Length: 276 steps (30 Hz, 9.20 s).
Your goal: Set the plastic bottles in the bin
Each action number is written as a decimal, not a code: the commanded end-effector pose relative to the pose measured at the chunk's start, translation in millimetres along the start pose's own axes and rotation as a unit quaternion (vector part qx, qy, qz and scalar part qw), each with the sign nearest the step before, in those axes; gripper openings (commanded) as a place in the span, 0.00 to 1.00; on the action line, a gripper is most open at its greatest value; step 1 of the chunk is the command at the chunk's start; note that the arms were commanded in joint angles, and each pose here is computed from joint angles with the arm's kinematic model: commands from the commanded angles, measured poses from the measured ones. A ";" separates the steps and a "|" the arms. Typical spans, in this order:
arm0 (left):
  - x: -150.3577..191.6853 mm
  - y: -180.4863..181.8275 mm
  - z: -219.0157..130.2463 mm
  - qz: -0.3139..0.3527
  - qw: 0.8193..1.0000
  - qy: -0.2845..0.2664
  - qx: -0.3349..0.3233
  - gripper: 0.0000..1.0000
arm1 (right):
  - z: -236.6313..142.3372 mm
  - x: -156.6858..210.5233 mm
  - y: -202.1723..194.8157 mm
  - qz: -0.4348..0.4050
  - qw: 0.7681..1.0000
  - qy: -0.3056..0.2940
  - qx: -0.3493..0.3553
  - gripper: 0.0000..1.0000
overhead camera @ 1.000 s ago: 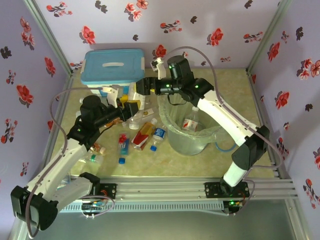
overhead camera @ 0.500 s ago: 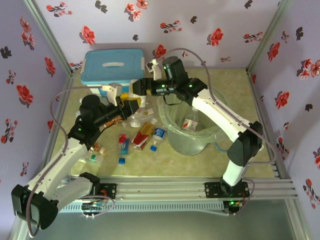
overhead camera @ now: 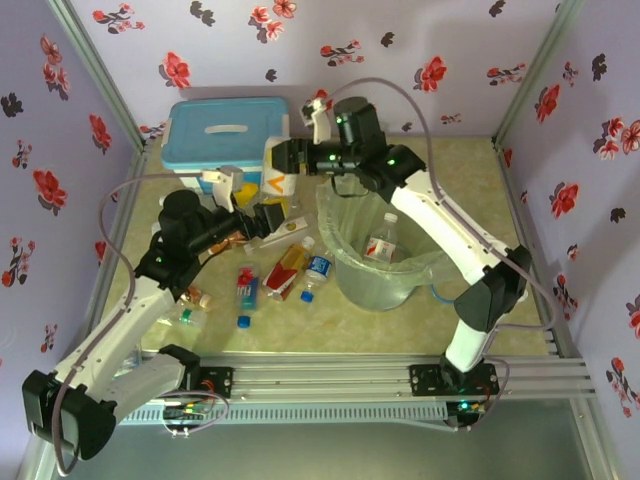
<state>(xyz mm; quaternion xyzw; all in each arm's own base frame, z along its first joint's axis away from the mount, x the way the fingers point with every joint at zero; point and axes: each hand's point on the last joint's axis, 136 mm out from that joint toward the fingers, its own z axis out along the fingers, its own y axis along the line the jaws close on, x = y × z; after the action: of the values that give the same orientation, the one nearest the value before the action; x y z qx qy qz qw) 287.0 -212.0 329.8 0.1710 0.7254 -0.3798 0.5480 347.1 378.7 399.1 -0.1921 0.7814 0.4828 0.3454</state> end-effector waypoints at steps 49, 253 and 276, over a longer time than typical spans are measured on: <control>163.0 134.3 73.6 0.143 0.885 0.389 -0.211 0.88 | -222.4 123.1 -172.8 0.076 0.909 -0.031 0.409 0.72; 155.6 55.9 14.8 -0.072 0.934 0.307 -0.169 0.92 | -230.3 72.5 -116.3 0.000 0.936 -0.178 0.304 0.95; 245.4 43.7 7.5 -0.056 0.862 0.487 -0.130 0.87 | -239.8 82.2 -130.4 0.011 0.922 -0.176 0.344 0.95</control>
<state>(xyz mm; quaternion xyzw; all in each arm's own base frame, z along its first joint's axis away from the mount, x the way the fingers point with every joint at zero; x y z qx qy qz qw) 242.0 -230.3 93.1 0.2035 0.9515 -0.1883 0.1334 287.6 113.2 331.0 0.0309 0.8277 0.2234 0.5139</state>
